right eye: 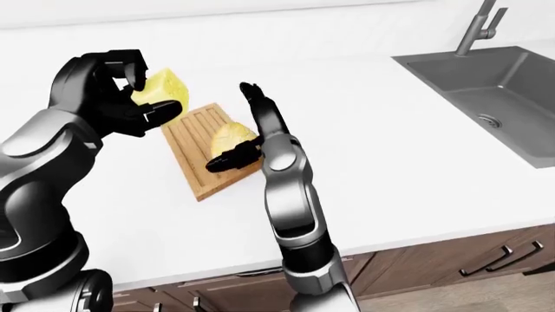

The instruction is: Place the bread and cheese on the cutting board.

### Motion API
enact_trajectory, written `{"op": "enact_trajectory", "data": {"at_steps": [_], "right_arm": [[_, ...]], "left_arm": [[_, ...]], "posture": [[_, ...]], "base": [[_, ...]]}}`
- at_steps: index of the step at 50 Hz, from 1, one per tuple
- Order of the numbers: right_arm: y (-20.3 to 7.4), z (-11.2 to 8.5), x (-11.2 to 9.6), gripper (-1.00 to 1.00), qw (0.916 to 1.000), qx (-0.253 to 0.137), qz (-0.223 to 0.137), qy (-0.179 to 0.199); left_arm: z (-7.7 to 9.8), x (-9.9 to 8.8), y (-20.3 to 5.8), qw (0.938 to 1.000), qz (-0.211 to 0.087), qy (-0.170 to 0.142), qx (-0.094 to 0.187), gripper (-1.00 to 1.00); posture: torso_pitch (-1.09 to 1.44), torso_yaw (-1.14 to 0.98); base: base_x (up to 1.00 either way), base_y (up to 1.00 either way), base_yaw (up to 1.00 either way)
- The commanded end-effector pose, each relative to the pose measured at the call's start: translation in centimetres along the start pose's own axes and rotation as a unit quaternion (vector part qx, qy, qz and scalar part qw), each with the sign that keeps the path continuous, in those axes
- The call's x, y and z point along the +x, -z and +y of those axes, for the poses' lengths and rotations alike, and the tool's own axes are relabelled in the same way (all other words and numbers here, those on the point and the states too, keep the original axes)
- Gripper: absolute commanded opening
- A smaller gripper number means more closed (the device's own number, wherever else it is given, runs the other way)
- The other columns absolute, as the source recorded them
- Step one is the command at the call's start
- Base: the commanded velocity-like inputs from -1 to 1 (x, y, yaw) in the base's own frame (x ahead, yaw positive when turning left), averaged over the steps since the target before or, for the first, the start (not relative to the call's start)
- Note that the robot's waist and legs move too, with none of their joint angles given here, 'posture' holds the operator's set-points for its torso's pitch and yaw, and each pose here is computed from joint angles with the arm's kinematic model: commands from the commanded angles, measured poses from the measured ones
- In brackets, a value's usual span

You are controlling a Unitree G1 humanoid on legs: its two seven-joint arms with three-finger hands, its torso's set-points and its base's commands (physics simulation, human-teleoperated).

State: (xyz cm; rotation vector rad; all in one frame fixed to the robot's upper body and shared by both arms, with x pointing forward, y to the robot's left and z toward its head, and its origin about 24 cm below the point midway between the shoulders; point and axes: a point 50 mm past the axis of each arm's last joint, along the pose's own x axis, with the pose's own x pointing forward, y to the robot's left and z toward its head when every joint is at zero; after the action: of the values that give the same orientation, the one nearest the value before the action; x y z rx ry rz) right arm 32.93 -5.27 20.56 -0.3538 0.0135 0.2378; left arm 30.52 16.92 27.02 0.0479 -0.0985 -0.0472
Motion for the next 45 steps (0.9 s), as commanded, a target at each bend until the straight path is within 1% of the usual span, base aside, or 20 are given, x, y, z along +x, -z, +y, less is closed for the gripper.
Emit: {"op": "enact_trajectory", "data": {"at_steps": [1,6,10,13,17,20,24,27,28,29,31,32,34,35,36,39,42,43,44,45], "right_arm": [[-1.9,-0.3,-0.4,1.0,0.9989,-0.005,-0.046,0.01],[-1.8,-0.4,-0.4,1.0,0.9989,-0.004,-0.046,0.011],[-2.1,-0.7,-0.5,1.0,0.9987,-0.002,-0.049,0.015],[-3.3,-1.4,-0.9,1.0,0.998,0.002,-0.059,0.022],[-5.1,-2.7,-1.5,1.0,0.9967,0.007,-0.072,0.036],[-6.0,-3.4,-1.7,1.0,0.9959,0.006,-0.078,0.045],[-7.2,-4.4,-2.2,1.0,0.9946,0.006,-0.086,0.058],[-7.3,-4.7,-2.1,1.0,0.9944,0.003,-0.086,0.062],[-7.4,-4.7,-2.2,1.0,0.9943,0.002,-0.086,0.063],[-7.5,-4.8,-2.2,1.0,0.9942,0.001,-0.087,0.063],[-7.4,-5.0,-2.3,1.0,0.9939,0.003,-0.088,0.067],[-7.4,-5.0,-2.2,1.0,0.9939,0.003,-0.087,0.067],[-7.4,-5.0,-2.2,1.0,0.9939,0.003,-0.088,0.068],[-7.5,-5.1,-2.2,1.0,0.9938,0.003,-0.088,0.068],[-7.5,-5.1,-2.3,1.0,0.9938,0.003,-0.088,0.068],[-7.3,-5.1,-2.3,1.0,0.9938,0.004,-0.087,0.069],[-7.2,-5.1,-2.3,1.0,0.9937,0.005,-0.087,0.069],[-7.0,-5.2,-2.3,1.0,0.9938,0.006,-0.086,0.07],[-7.0,-5.2,-2.3,1.0,0.9937,0.007,-0.086,0.071],[-7.0,-5.2,-2.3,1.0,0.9937,0.007,-0.087,0.071]], "left_arm": [[0.1,-0.4,-2.0,0.9986,-0.054,-0.005,0.001,-0.97],[0.2,-0.4,-1.7,0.9987,-0.051,-0.006,0.002,-0.97],[0.1,-0.1,-1.6,0.9988,-0.049,-0.003,0.007,-0.97],[-0.1,0.3,-1.1,0.999,-0.043,0.005,0.015,-0.97],[-0.2,0.7,-0.5,0.999,-0.036,0.006,0.026,-0.97],[-0.4,1.5,0.2,0.9991,-0.03,0.006,0.03,-0.97],[-0.4,2.6,0.8,0.9988,-0.021,0.008,0.043,-0.97],[-0.5,3.6,1.2,0.998,-0.017,0.006,0.061,-0.96],[-0.6,3.8,1.2,0.9981,-0.016,0.008,0.058,-0.96],[-0.7,4.1,1.1,0.9976,-0.016,0.007,0.067,-0.96],[-0.7,5.0,0.9,0.9972,-0.016,0.008,0.073,-0.96],[-0.7,5.4,0.7,0.9965,-0.017,0.011,0.081,-0.96],[-1.0,5.9,0.7,0.9961,-0.018,0.013,0.085,-0.95],[-1.1,6.1,0.7,0.9949,-0.019,0.016,0.098,-0.95],[-1.1,6.4,0.8,0.9952,-0.017,0.015,0.095,-0.95],[-1.0,7.2,0.8,0.9942,-0.015,0.014,0.105,-0.95],[-0.8,8.1,1.6,0.9944,-0.008,0.012,0.105,-0.95],[-0.8,8.3,1.8,0.9939,-0.005,0.009,0.11,-0.94],[-0.7,8.4,1.9,0.992,-0.005,0.005,0.126,-0.94],[-0.8,8.6,1.9,0.992,-0.005,0.007,0.126,-0.94]], "posture": [[0.0,0.0],[0.0,0.0],[0.0,0.0],[0.0,0.0],[0.0,0.0],[0.0,0.0],[0.0,0.0],[0.0,0.0],[0.0,0.0],[0.0,0.0],[0.0,0.0],[0.0,0.0],[0.0,0.0],[0.0,0.0],[0.0,0.0],[0.0,0.0],[0.0,0.0],[0.0,0.0],[0.0,0.0],[0.0,0.0]], "base": [[0.0,0.0,0.0],[0.0,0.0,0.0],[0.0,0.0,0.0],[0.0,0.0,0.0],[0.0,0.0,0.0],[0.0,0.0,0.0],[0.0,0.0,0.0],[0.0,0.0,0.0],[0.0,0.0,0.0],[0.0,0.0,0.0],[0.0,0.0,0.0],[0.0,0.0,0.0],[0.0,0.0,0.0],[0.0,0.0,0.0],[0.0,0.0,0.0],[0.0,0.0,0.0],[0.0,0.0,0.0],[0.0,0.0,0.0],[0.0,0.0,0.0],[0.0,0.0,0.0]]}}
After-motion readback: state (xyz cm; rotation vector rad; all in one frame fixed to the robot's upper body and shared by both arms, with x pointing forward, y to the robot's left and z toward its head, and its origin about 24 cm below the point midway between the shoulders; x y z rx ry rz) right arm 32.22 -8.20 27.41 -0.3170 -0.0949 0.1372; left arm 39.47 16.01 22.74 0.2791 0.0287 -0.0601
